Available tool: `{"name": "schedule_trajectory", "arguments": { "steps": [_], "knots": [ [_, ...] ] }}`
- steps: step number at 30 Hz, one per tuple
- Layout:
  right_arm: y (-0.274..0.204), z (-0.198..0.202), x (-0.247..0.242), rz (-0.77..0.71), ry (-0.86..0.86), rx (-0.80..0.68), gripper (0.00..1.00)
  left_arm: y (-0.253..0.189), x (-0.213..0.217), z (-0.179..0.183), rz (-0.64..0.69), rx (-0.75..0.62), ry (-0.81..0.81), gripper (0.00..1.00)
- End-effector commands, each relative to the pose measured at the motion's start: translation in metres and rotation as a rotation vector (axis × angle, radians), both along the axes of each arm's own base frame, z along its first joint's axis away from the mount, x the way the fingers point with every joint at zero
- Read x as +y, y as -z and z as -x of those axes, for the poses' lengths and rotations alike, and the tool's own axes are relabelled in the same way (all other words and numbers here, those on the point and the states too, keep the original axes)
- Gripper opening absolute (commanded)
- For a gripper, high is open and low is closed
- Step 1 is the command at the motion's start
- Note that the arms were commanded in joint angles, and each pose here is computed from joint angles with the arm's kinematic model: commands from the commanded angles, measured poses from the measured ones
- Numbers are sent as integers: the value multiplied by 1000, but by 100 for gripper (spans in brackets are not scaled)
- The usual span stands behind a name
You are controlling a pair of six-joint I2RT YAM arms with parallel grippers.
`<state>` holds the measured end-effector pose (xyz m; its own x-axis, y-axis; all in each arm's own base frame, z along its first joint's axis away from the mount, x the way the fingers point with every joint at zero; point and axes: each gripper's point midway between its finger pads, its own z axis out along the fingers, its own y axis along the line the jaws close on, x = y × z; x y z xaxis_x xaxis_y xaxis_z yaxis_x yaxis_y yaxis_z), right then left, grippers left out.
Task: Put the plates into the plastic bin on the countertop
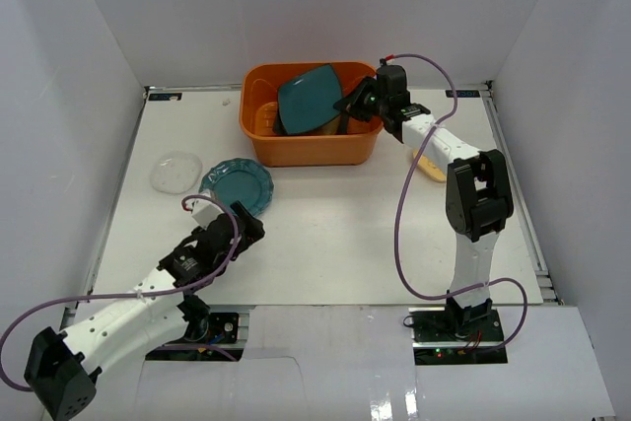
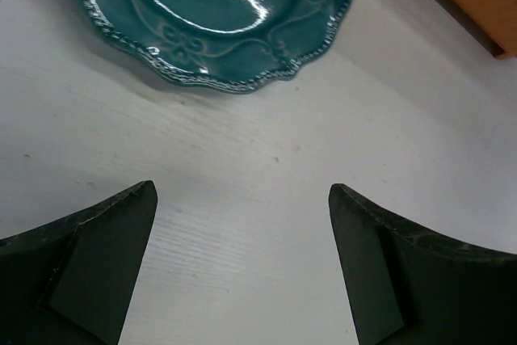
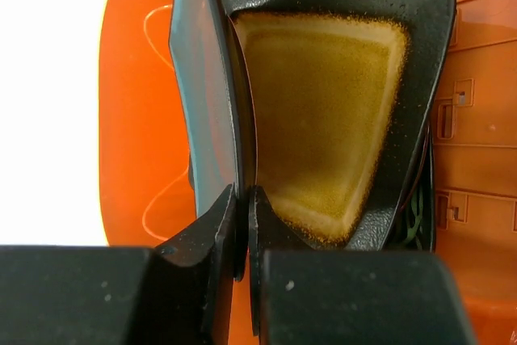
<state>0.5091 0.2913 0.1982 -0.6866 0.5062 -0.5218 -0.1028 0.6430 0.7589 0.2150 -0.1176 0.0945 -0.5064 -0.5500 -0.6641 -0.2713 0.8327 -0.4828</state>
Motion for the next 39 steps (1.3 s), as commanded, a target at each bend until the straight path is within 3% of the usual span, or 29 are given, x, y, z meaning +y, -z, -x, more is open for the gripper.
{"name": "schedule_trajectory", "arguments": {
  "steps": [1,8,16,19,22,31,35,39],
  "knots": [
    [-59,-8,7,-104,-35,-170,9,12,12,-12,39,6,-103,98],
    [-50,-3,-2,-52,-47,-155,51,21,27,-32,79,-3,-182,98],
    [-69,18,-11,-16,-75,-214,84,32,48,-53,177,-7,-271,98],
    [-85,30,-15,-1,-95,-254,91,40,53,-56,211,-21,-293,98],
    [-105,44,-17,-13,-115,-302,91,51,54,-58,272,-15,-308,97],
    [-135,104,-26,-48,-154,-409,90,65,63,-60,351,-50,-369,72],
    [-132,134,-20,-59,-190,-431,89,68,68,-62,351,-79,-392,66],
    [-98,169,-7,-42,-241,-387,89,71,73,-62,356,-106,-421,57]
  ]
}}
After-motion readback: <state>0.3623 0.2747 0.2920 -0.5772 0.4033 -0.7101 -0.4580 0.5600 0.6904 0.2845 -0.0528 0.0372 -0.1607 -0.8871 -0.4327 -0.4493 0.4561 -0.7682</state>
